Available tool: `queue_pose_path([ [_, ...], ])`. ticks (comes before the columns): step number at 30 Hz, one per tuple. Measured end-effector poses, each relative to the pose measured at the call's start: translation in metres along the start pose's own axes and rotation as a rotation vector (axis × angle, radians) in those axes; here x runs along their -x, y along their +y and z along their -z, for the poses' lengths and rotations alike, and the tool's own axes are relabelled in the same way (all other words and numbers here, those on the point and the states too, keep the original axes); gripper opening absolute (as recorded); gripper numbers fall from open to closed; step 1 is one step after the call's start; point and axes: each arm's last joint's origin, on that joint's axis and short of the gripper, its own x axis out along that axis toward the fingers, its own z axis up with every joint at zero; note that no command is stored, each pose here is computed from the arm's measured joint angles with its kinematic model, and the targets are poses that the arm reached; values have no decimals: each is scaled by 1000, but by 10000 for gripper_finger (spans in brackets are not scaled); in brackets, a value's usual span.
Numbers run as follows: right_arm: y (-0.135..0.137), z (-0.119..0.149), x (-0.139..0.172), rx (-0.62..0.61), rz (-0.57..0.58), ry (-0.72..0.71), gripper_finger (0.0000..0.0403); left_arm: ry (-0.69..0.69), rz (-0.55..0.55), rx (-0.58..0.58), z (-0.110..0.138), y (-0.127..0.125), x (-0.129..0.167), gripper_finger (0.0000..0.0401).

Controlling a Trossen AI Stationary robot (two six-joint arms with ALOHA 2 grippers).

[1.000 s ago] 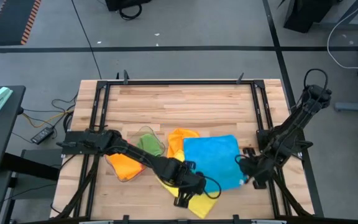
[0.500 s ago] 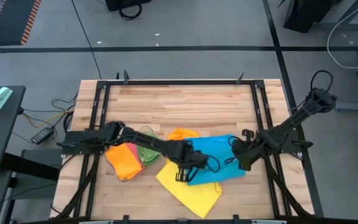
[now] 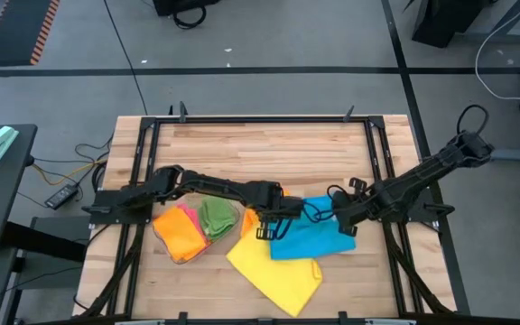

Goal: Fold microfiber towels
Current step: Fold the blue microfiber cloth

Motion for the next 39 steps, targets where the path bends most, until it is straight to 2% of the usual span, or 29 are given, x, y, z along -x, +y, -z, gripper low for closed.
queue_pose_path([
  [9, -12, -5, -3, -20, 88, -8, 6, 28, -10, 21, 4, 27, -4, 16],
  [14, -19, -8, -5, -24, 127, -1, 6, 67, -12, 40, 8, 39, -8, 5],
  [20, -25, -12, -7, -4, 141, 10, 6, 126, -7, 33, 10, 40, -26, 19],
  [24, -28, -13, -8, 21, 151, 14, 10, 145, -4, 13, 10, 39, -36, 12],
  [28, -31, -15, -9, 16, 157, 16, 51, 149, -5, 19, 11, 41, -38, 6],
  [30, -32, -15, -10, 8, 160, 19, 82, 149, -5, 18, 11, 41, -38, 18],
  [35, -37, -17, -8, -29, 174, 42, 160, 162, -26, 13, 12, 41, -38, 100],
  [39, -39, -24, 4, -39, 181, 51, 203, 151, -34, 0, 11, 36, -30, 160],
])
